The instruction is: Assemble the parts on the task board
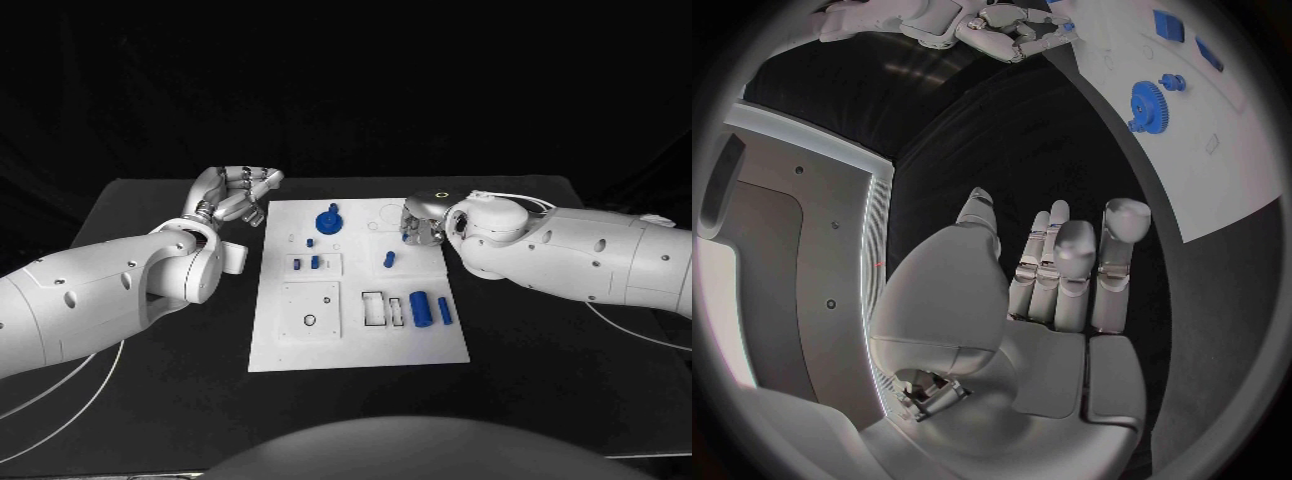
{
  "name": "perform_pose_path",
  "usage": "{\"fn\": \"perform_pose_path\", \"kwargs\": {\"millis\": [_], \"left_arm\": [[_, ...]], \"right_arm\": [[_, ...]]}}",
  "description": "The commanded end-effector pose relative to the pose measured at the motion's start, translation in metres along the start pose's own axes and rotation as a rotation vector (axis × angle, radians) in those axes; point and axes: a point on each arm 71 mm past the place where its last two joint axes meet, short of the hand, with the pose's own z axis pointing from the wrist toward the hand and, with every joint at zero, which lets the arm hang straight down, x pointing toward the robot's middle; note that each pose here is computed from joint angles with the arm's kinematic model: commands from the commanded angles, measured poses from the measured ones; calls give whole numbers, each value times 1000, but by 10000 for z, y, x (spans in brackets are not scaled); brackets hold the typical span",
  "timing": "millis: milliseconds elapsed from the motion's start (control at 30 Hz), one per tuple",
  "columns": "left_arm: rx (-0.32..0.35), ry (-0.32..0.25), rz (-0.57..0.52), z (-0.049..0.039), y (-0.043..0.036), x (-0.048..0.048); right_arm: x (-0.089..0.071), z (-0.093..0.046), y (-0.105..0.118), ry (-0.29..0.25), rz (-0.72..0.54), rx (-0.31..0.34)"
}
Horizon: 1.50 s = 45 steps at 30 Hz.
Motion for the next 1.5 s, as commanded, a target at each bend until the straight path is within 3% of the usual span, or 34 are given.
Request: {"fn": "perform_pose_path", "kwargs": {"millis": [33,1500], "left_arm": [[3,13,-11,6,-5,16],[-5,14,-9,21,9,15]], "right_arm": [[82,-7,31,44,-4,-10],[112,-6,63,56,30,-25]]}}
